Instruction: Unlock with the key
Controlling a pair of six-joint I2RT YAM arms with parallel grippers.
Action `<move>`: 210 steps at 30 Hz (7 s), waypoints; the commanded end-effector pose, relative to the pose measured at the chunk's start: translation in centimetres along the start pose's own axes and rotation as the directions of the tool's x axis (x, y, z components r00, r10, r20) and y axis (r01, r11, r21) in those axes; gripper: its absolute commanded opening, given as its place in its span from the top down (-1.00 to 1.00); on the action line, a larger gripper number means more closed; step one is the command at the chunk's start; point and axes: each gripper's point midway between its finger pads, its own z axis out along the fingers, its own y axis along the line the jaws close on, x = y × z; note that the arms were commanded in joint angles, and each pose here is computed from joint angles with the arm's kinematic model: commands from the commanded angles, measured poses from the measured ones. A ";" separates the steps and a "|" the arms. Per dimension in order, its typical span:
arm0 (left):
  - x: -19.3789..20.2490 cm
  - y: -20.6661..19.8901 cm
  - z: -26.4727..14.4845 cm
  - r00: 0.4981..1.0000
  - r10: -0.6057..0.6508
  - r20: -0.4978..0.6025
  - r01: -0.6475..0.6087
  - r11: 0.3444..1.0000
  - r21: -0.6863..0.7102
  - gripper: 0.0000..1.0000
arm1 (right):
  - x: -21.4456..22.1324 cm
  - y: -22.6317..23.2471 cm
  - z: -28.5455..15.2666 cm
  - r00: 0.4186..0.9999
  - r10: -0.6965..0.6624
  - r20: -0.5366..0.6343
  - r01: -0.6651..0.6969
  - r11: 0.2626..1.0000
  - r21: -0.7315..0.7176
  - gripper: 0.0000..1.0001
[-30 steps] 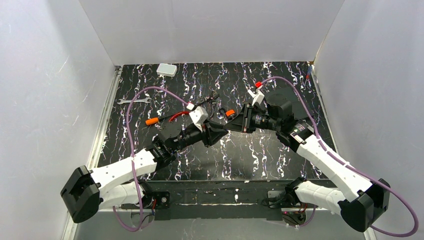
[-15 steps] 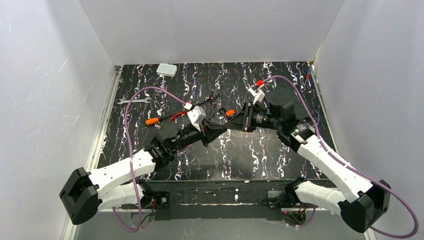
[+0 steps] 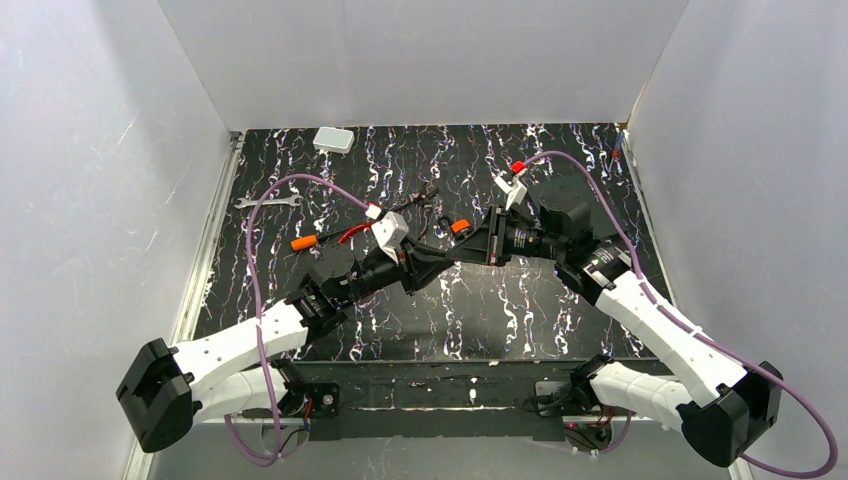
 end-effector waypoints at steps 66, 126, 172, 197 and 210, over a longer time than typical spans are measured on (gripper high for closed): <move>-3.2 -1.9 -1.0 0.999 0.047 -0.006 -0.047 0.997 0.057 0.27 | -0.6 2.9 -0.9 0.997 -0.075 0.003 0.075 0.995 -0.063 0.97; -3.1 -3.6 -3.6 0.988 -0.153 0.029 0.152 0.988 0.035 1.00 | -1.1 6.6 -2.4 0.934 -0.304 0.186 0.347 0.894 -0.282 0.28; -5.4 -5.0 -3.3 0.981 -0.185 0.053 0.179 0.979 0.095 1.00 | -0.6 5.9 -1.8 0.918 -0.347 0.191 0.387 0.889 -0.246 0.34; -5.6 -5.3 -2.7 0.977 -0.204 0.058 0.196 0.973 0.120 1.00 | 0.5 6.1 -1.3 0.926 -0.336 0.173 0.376 0.867 -0.328 0.94; -5.3 -4.7 -3.6 0.984 -0.166 0.070 0.160 0.984 0.080 0.05 | 1.0 4.3 -1.6 0.928 -0.345 0.141 0.370 0.898 -0.237 0.97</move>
